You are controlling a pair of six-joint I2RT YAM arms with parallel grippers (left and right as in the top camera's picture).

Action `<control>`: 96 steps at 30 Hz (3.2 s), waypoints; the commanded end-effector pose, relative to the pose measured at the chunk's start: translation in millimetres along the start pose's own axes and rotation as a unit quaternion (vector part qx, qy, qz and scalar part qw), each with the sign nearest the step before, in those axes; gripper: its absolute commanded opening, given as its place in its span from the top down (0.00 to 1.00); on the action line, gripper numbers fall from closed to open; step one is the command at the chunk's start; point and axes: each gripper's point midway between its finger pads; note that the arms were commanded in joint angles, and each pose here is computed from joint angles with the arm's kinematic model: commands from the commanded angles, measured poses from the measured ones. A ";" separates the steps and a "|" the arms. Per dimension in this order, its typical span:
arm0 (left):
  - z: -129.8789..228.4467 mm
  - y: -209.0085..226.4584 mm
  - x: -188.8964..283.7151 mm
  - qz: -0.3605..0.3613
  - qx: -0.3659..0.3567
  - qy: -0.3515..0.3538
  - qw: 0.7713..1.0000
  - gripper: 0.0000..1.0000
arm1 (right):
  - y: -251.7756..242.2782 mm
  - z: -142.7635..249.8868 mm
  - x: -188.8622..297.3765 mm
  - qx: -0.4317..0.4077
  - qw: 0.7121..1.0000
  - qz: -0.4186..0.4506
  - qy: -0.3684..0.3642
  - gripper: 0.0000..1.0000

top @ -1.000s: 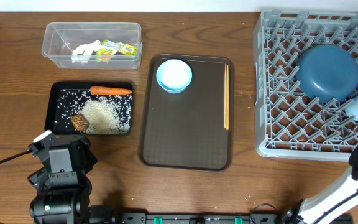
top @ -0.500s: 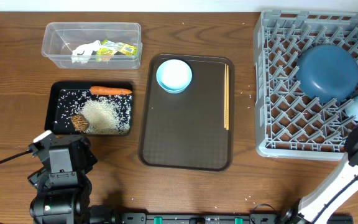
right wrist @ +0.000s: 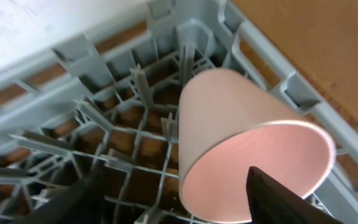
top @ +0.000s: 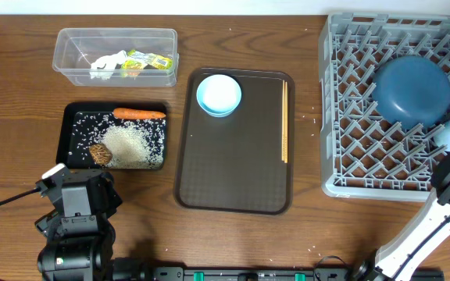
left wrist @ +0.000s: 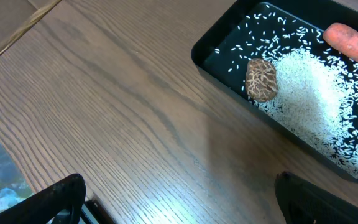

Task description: Sort waste into correct bins and load items into the dishwasher rack

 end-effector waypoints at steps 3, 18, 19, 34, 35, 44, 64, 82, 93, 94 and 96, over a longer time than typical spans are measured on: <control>1.2 2.3 -1.2 -0.008 -0.009 0.000 1.000 0.02 | -6.4 20.7 -21.2 0.002 0.999 0.030 0.020 0.56; 1.2 2.2 -1.2 -0.008 -0.009 0.000 1.000 0.02 | -6.8 18.6 -20.8 -0.021 0.999 0.032 0.015 0.99; 1.2 2.3 -1.2 -0.008 -0.009 0.001 1.000 0.02 | -6.9 18.7 -20.5 -0.021 0.999 0.032 0.016 0.99; 1.3 2.3 -1.2 -0.008 -0.009 0.001 1.000 0.02 | 57.0 -37.7 65.7 -0.043 0.985 -0.167 -0.021 0.99; 1.2 2.2 -1.2 -0.008 -0.009 0.000 1.000 0.02 | 66.4 -39.5 74.1 -0.040 0.979 -0.197 -0.020 0.99; 1.2 2.2 -1.2 -0.008 -0.009 0.000 1.000 0.02 | 101.3 -29.5 106.5 -0.050 0.946 -0.318 0.025 0.99; 1.2 2.3 -1.2 -0.008 -0.009 0.001 1.000 0.02 | 79.9 6.8 74.6 -0.079 0.902 -0.415 0.086 0.99; 1.3 2.3 -1.2 -0.008 -0.009 0.001 1.000 0.02 | 80.5 47.8 14.0 -0.148 0.835 -0.511 0.138 0.99; 1.3 2.3 -1.2 -0.008 -0.009 0.001 1.000 0.02 | 65.2 45.7 7.5 -0.180 0.839 -0.493 0.145 0.99; 1.3 2.3 -1.2 -0.008 -0.009 0.001 1.000 0.02 | 62.4 44.7 7.9 -0.187 0.837 -0.493 0.147 0.99; 1.3 2.3 -1.2 -0.008 -0.009 0.001 1.000 0.02 | 57.2 41.8 11.0 -0.193 0.833 -0.498 0.148 0.99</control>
Point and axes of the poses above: each gripper's point midway between its finger pads, its own x axis back along the fingers, its own y axis along the line the jaws close on, z = x × y, and after that the axes turned 6 degrees about -x, right-handed
